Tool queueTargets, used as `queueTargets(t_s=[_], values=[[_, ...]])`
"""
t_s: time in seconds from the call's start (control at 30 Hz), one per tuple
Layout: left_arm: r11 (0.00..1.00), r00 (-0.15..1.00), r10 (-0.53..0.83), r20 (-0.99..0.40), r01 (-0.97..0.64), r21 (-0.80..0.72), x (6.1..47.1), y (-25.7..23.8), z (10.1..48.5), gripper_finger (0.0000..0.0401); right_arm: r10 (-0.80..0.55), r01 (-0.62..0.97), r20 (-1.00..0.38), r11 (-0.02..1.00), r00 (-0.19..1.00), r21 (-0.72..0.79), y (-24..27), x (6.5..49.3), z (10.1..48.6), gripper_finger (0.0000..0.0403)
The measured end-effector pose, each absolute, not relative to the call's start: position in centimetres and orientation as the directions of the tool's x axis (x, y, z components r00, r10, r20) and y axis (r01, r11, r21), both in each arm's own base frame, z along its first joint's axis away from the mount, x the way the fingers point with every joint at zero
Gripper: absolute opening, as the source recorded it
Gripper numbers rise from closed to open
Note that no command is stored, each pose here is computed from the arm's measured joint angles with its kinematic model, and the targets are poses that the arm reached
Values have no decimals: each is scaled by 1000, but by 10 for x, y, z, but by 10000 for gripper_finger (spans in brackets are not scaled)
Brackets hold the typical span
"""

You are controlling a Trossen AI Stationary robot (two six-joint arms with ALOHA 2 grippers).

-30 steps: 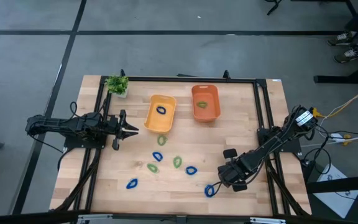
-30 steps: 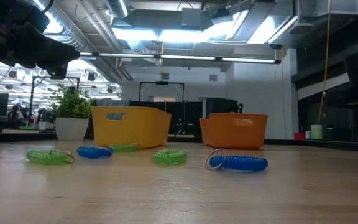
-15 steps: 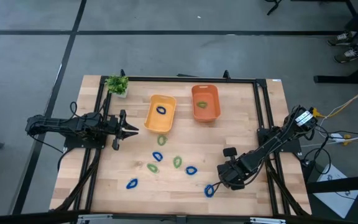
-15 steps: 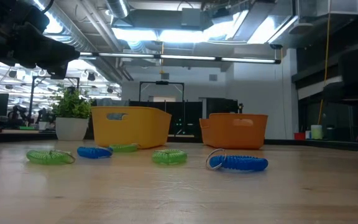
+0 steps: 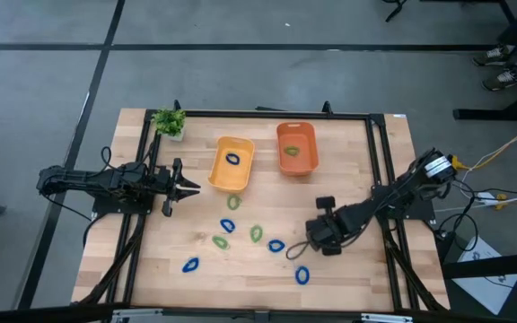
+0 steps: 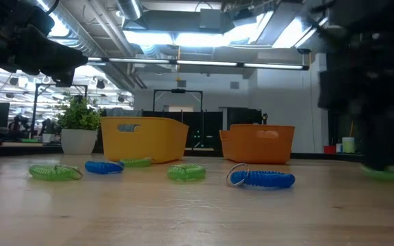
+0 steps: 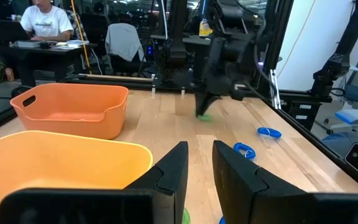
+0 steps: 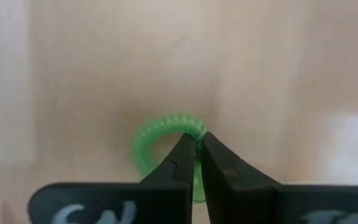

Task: Sort items
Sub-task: Put the green keychain into the orange bin

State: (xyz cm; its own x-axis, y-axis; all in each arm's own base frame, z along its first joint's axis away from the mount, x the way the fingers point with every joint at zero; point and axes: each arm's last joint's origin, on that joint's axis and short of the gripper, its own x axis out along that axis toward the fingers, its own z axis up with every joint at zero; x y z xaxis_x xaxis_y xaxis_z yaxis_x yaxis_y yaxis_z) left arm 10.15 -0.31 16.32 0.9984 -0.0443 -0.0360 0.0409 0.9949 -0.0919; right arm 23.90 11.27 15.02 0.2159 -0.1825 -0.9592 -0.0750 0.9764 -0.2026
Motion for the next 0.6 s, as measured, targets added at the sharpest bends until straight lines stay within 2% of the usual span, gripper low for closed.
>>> queueTargets(t_s=[0.27, 0.4, 0.6], values=[[995, 998, -44, -36, 41, -92, 101, -3, 163, 70, -145, 32, -908, 989, 392, -144, 97, 249, 180, 15], [995, 998, -45, -36, 41, -92, 101, -3, 163, 70, -139, 68, -887, 990, 440, -121, 92, 250, 190, 15], [995, 998, -45, -36, 41, -92, 101, -3, 163, 70, -265, 230, -821, 959, 506, -168, 81, 251, 200, 15]])
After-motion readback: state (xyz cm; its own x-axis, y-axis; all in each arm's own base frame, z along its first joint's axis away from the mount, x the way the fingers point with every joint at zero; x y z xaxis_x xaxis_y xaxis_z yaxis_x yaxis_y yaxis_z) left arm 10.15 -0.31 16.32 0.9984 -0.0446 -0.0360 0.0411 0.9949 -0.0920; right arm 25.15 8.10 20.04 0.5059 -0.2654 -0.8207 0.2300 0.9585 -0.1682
